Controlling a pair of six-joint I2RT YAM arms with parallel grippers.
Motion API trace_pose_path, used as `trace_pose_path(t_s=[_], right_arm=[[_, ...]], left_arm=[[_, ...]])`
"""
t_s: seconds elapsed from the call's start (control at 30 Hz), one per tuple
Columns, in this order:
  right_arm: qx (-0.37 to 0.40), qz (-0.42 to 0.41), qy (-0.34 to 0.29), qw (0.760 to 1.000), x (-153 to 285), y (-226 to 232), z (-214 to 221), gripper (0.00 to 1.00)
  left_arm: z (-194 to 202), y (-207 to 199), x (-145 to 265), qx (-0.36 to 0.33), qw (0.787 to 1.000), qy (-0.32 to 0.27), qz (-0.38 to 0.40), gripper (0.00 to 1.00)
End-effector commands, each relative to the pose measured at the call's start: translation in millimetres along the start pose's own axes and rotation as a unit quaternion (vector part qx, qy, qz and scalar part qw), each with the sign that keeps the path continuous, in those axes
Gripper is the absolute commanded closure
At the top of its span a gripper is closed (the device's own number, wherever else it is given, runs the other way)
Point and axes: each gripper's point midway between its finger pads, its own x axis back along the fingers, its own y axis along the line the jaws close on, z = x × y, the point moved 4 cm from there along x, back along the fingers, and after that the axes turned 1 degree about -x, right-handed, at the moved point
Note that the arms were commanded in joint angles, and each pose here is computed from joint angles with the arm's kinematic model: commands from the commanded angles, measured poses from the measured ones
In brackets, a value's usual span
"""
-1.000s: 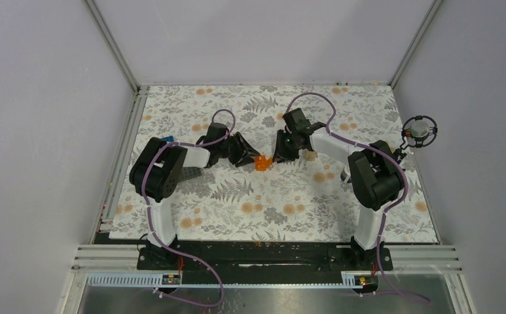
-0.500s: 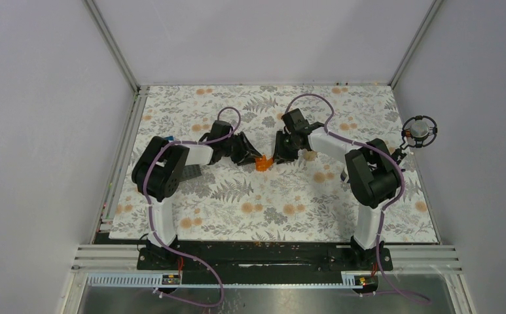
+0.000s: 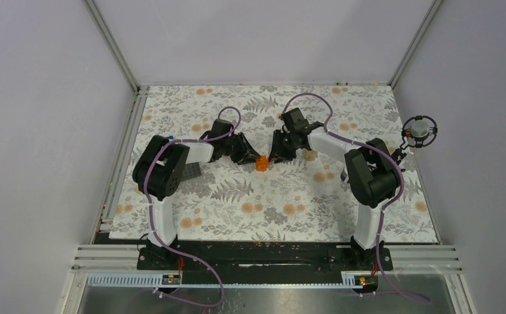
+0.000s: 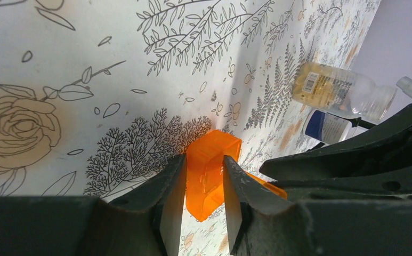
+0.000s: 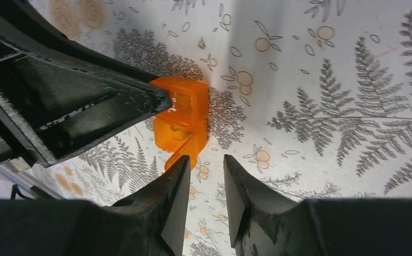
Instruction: Sort the pills into containers
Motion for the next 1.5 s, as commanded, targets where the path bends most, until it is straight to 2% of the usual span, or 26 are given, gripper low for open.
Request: trace_pose_path(t_s=[0.0, 0.27, 0.73, 1.07, 1.17, 1.47], right_arm=[[0.026, -0.06, -0.002, 0.998, -3, 23, -6, 0.62], [0.039, -0.063, 0.019, 0.997, -13, 24, 0, 0.56], [0.049, 0.009, 0.037, 0.998, -30, 8, 9, 0.58], [0.045, 0.023, 0.048, 0.998, -33, 1, 16, 0.6], [0.044, 0.023, 0.047, 0.998, -33, 2, 15, 0.6], [0.04, 0.027, 0.05, 0.998, -36, 0, 16, 0.6]], left_arm=[[4, 23, -8, 0.006, 0.999, 0.003, -0.052, 0.71], [4, 23, -8, 0.008, 0.999, 0.003, -0.053, 0.72], [4, 19, -6, 0.004, 1.0, 0.002, -0.029, 0.72], [-3, -11, 9, -0.04, 0.998, -0.021, 0.052, 0.55], [0, -10, 14, -0.052, 0.997, -0.023, 0.059, 0.56], [6, -5, 30, -0.062, 0.993, -0.031, 0.092, 0.66]])
